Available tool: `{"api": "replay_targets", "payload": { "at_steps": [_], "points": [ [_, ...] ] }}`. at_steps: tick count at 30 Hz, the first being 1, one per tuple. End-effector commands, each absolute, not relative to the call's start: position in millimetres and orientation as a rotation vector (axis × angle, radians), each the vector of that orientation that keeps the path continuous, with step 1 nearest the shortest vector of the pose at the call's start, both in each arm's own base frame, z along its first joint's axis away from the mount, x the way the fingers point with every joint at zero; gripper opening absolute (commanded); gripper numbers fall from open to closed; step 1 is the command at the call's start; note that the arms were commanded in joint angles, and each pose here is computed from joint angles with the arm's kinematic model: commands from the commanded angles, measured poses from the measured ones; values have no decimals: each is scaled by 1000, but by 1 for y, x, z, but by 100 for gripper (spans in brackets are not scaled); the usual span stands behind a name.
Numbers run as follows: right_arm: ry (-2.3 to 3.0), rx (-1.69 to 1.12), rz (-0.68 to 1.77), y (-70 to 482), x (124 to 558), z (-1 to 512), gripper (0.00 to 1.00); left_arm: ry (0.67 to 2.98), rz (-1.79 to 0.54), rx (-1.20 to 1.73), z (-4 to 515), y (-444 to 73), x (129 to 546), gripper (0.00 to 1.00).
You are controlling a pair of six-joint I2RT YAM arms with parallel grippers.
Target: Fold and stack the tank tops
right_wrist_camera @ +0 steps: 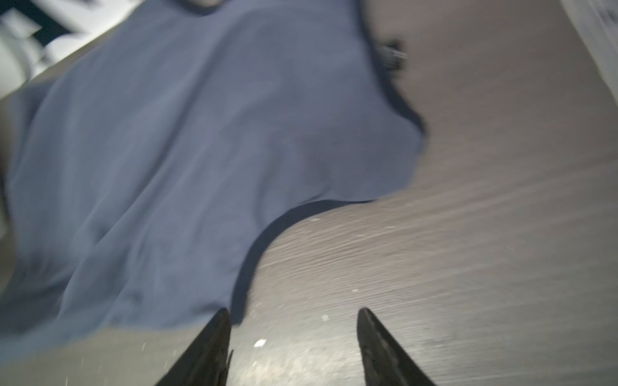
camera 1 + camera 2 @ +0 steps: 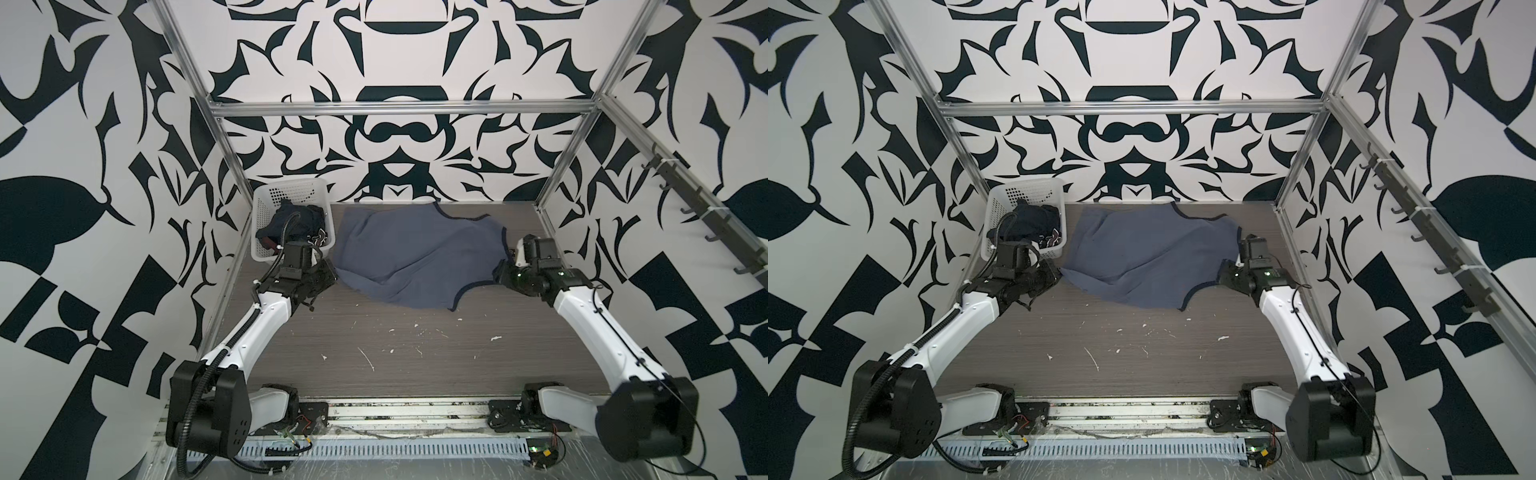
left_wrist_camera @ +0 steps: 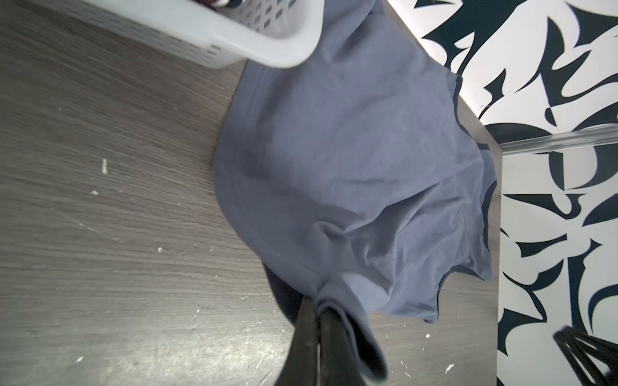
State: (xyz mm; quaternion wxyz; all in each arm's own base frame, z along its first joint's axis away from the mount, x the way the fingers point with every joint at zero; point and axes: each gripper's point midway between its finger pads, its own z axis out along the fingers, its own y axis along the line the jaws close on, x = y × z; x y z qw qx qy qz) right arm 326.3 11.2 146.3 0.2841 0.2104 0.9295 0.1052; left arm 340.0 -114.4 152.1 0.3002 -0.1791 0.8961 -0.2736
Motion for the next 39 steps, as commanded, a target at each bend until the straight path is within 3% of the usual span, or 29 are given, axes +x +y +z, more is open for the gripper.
{"api": "replay_targets", "payload": {
  "at_steps": [1, 7, 15, 18, 23, 26, 28, 32, 36, 39],
  "points": [
    [2483, 729, 349, -3, 338, 126, 56, 2323, -704, -469, 168, -109, 347, 0],
    [2542, 842, 113, -41, 357, 85, 53, 2350, -684, -463, 158, -107, 339, 0],
    [2487, 878, 281, -44, 401, 67, 55, 2441, -668, -442, 139, -110, 336, 0],
    [2491, 884, 262, -53, 416, 66, 48, 2521, -591, -471, 121, -104, 336, 3],
    [2554, 863, 238, -58, 440, 57, 36, 2560, -478, -432, 125, -106, 336, 28],
    [2603, 846, 266, -52, 445, 53, 19, 2535, -394, -264, 150, -130, 338, 46],
    [2615, 816, 260, -47, 444, 59, 12, 2502, -389, -130, 169, -158, 339, 55],
    [2650, 778, 231, -37, 432, 66, 21, 2453, -489, 157, 193, -233, 336, 67],
    [2663, 753, 290, -29, 430, 61, 21, 2415, -649, 375, 199, -311, 333, 74],
    [2675, 760, 267, -32, 429, 62, 34, 2363, -805, 466, 197, -364, 336, 76]
  ]
}}
